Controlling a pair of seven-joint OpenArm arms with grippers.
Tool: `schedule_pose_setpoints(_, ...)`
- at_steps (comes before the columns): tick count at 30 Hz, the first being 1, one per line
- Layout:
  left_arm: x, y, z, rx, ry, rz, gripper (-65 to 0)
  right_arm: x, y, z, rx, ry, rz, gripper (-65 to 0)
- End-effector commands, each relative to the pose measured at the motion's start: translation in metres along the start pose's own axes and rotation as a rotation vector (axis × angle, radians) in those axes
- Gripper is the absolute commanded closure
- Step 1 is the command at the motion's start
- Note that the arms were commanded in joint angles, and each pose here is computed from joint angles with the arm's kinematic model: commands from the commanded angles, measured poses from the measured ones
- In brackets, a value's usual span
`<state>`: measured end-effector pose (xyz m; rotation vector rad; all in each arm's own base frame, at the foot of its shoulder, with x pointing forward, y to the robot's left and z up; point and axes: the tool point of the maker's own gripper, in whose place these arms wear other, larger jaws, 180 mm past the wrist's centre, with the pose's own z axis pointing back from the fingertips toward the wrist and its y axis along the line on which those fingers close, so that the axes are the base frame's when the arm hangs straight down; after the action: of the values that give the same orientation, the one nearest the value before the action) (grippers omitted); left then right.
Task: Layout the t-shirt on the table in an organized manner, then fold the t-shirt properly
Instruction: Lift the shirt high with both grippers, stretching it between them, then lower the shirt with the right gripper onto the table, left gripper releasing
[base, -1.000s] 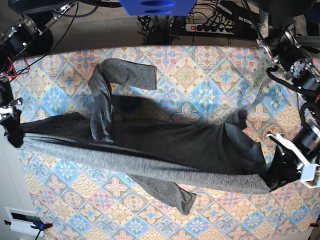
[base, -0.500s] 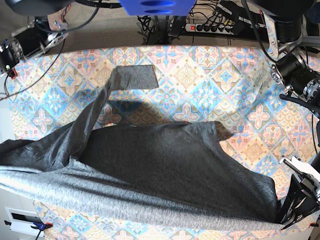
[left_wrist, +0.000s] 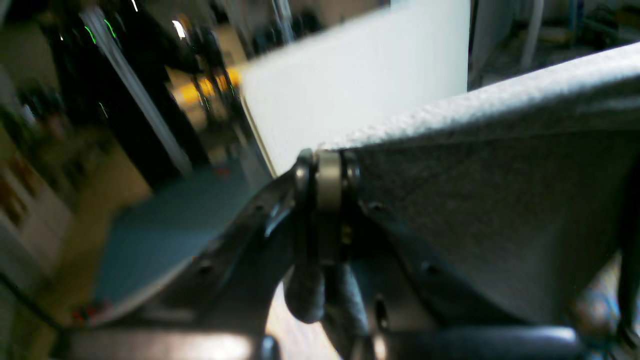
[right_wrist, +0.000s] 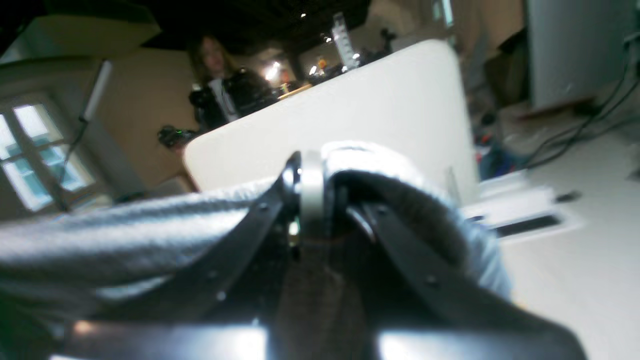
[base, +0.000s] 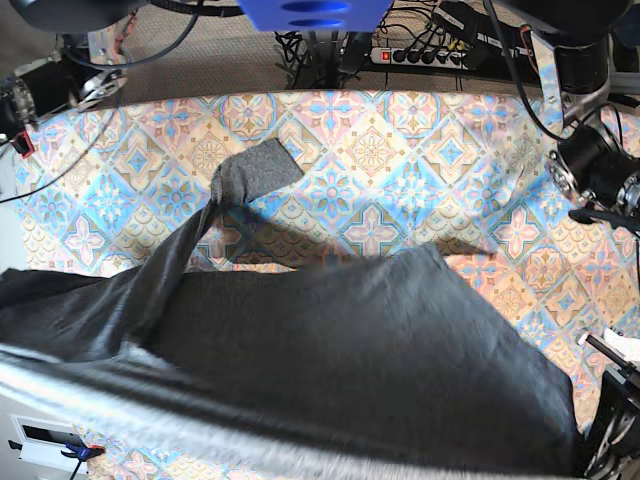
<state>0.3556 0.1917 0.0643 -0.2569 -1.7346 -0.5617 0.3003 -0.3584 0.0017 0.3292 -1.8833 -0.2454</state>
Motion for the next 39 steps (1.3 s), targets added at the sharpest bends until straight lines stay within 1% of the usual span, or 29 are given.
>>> schedule_pose_setpoints(1,0.019,0.006,0.003,0.029,-0.047,-0.033,0.0,0.034,0.008,-0.001,0.022,-0.109,0.043,0.0)
schedule_pose_setpoints(4,0.032,0.011,0.007,0.047,-0.083,-0.046,0.0,0.050,0.011,-0.001,0.029,-0.149,0.065,0.0)
schedule_pose_setpoints(7,0.055,0.019,0.016,0.080,-0.151,-0.064,0.0,0.070,0.007,0.010,0.012,-0.210,0.085,0.0)
schedule_pose_setpoints(11,0.078,0.039,0.042,0.163,-0.205,-0.103,0.0,0.103,-0.002,0.041,-0.005,-0.319,0.078,0.0)
schedule_pose_setpoints(13,0.086,0.048,0.054,0.201,-0.238,-0.104,0.0,0.114,-0.006,0.055,-0.010,-0.367,0.066,0.0)
schedule_pose_setpoints(15,0.090,0.055,0.065,0.234,-0.254,-0.105,0.0,0.116,-0.012,0.070,-0.028,-0.377,0.061,0.0)
schedule_pose_setpoints(16,0.093,0.055,0.070,0.236,-0.257,-0.119,0.0,0.116,-0.013,0.074,-0.030,-0.377,0.057,0.0)
schedule_pose_setpoints(19,0.102,0.049,0.078,0.202,-0.272,-0.145,0.0,0.118,-0.017,0.092,-0.038,-0.381,0.048,0.0)
schedule_pose_setpoints(22,0.102,0.051,0.085,0.206,-0.280,-0.141,0.0,0.114,-0.020,0.097,-0.050,-0.360,0.047,0.0)
schedule_pose_setpoints(26,0.067,0.049,0.076,0.182,-0.185,-0.089,0.0,0.107,-0.022,0.097,-0.058,-0.335,0.038,0.0)
schedule_pose_setpoints(29,0.011,0.036,0.065,0.112,-0.051,0.010,0.0,0.079,-0.024,0.087,-0.051,-0.265,-0.013,0.0)
schedule_pose_setpoints(31,-0.026,0.023,0.057,0.071,0.007,0.105,0.0,0.063,-0.023,0.081,-0.044,-0.223,-0.044,0.0)
schedule_pose_setpoints(33,-0.063,0.011,0.049,0.056,0.074,0.187,0.0,0.035,-0.018,0.069,-0.015,-0.157,-0.098,0.0)
schedule_pose_setpoints(35,-0.095,-0.004,0.040,0.043,0.143,0.246,0.0,0.012,-0.009,0.057,0.020,-0.107,-0.148,0.0)
schedule_pose_setpoints(37,-0.125,-0.024,0.028,0.018,0.222,0.283,0.0,-0.014,0.002,0.046,0.058,-0.062,-0.210,0.0)
schedule_pose_setpoints(39,-0.157,-0.047,0.017,-0.012,0.328,0.292,-0.9,-0.037,0.018,0.034,0.108,-0.019,-0.269,0.0)
